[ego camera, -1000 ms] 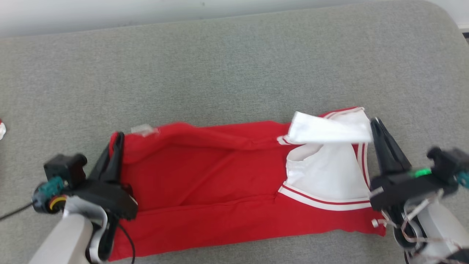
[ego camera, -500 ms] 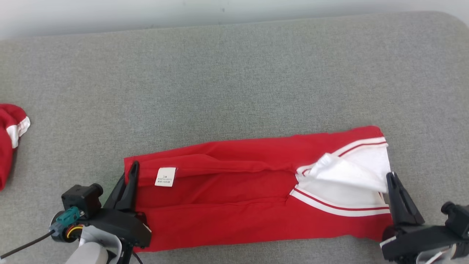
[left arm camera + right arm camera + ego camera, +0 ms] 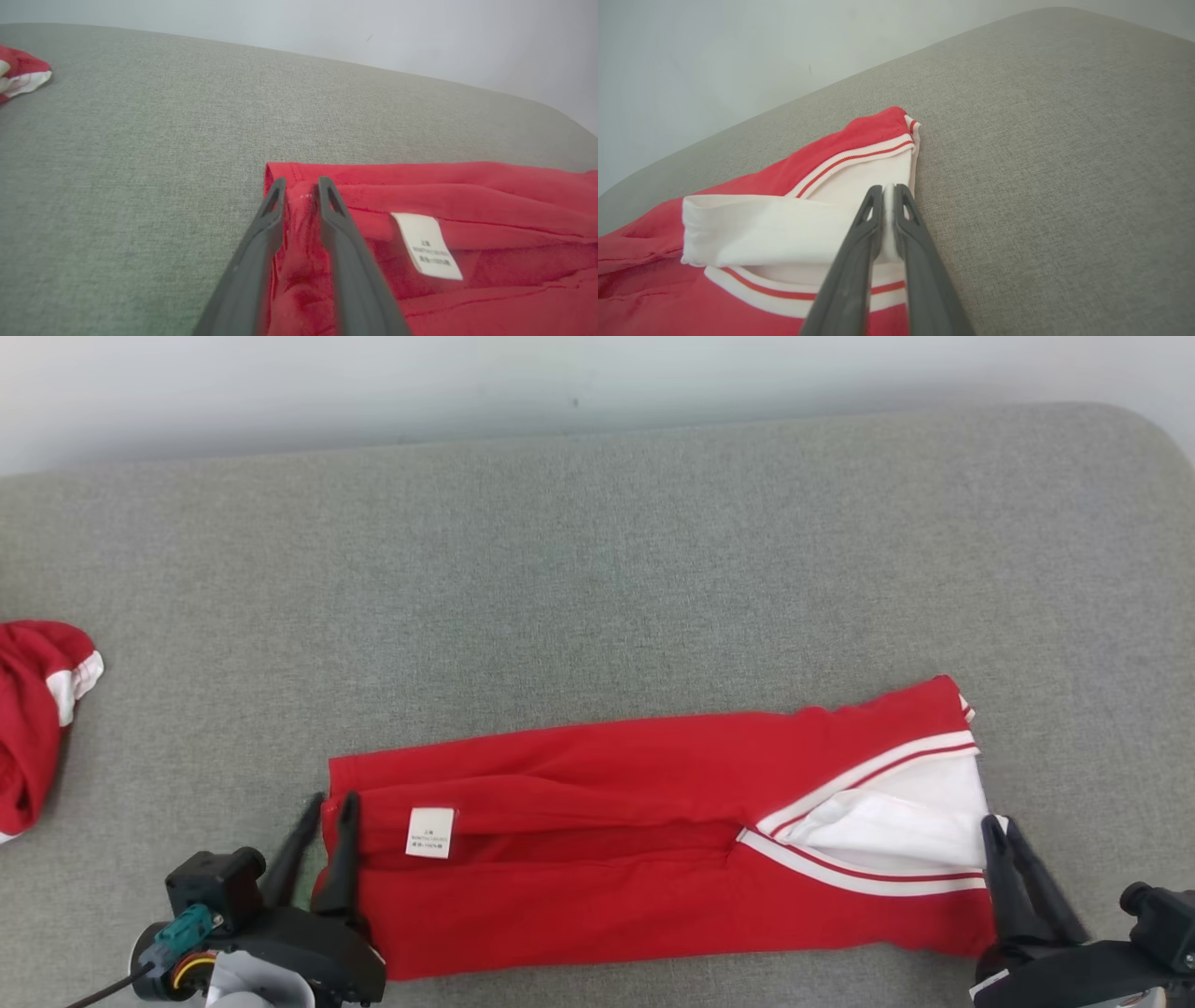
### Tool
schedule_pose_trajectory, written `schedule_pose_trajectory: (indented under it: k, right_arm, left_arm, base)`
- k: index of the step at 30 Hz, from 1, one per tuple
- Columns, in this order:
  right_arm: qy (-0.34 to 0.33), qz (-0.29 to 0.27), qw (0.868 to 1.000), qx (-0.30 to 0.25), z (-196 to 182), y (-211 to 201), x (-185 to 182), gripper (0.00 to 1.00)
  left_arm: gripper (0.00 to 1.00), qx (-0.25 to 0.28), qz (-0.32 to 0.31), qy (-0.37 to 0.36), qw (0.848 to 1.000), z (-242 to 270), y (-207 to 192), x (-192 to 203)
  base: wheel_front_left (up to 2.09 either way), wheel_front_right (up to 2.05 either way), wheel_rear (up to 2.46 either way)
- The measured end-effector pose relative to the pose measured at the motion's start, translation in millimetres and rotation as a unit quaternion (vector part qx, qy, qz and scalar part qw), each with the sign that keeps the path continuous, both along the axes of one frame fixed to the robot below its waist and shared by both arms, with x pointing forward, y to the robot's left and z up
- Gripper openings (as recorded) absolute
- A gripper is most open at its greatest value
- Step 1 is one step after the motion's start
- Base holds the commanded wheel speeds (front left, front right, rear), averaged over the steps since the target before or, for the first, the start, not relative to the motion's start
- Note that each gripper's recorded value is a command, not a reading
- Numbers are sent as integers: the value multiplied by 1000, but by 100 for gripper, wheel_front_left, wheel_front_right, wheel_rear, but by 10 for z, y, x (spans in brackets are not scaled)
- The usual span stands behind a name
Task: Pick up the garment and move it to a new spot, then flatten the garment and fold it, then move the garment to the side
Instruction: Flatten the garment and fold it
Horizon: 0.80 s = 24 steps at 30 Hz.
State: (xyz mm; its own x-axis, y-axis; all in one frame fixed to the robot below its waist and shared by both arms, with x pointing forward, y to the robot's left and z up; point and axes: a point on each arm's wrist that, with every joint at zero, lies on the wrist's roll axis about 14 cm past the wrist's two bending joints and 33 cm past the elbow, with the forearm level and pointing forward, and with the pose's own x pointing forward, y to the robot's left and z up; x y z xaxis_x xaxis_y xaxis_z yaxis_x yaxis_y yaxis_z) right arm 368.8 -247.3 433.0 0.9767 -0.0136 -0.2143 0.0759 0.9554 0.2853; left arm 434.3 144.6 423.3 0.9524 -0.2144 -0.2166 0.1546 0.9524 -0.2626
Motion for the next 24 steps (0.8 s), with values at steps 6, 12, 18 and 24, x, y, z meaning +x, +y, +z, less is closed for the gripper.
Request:
schedule_pose_trajectory:
  k: [6,12,18,24]
  right_arm:
    - [-26,-1,1000,-3,162,-19,13,100]
    - [-31,8,999,-23,266,-75,44,100]
    - [13,26,998,-48,157,-95,161,100]
    - [66,43,995,-62,-87,-58,269,100]
  left_arm:
    - [100,2,22,-29,999,176,103,-26]
    - [100,14,57,-82,995,473,279,-71]
    - [100,57,80,-114,989,616,445,-183]
    - [100,95,101,-122,983,634,613,-298]
  base:
    - [0,0,0]
    - [0,0,0]
    - [0,0,0]
    - [0,0,0]
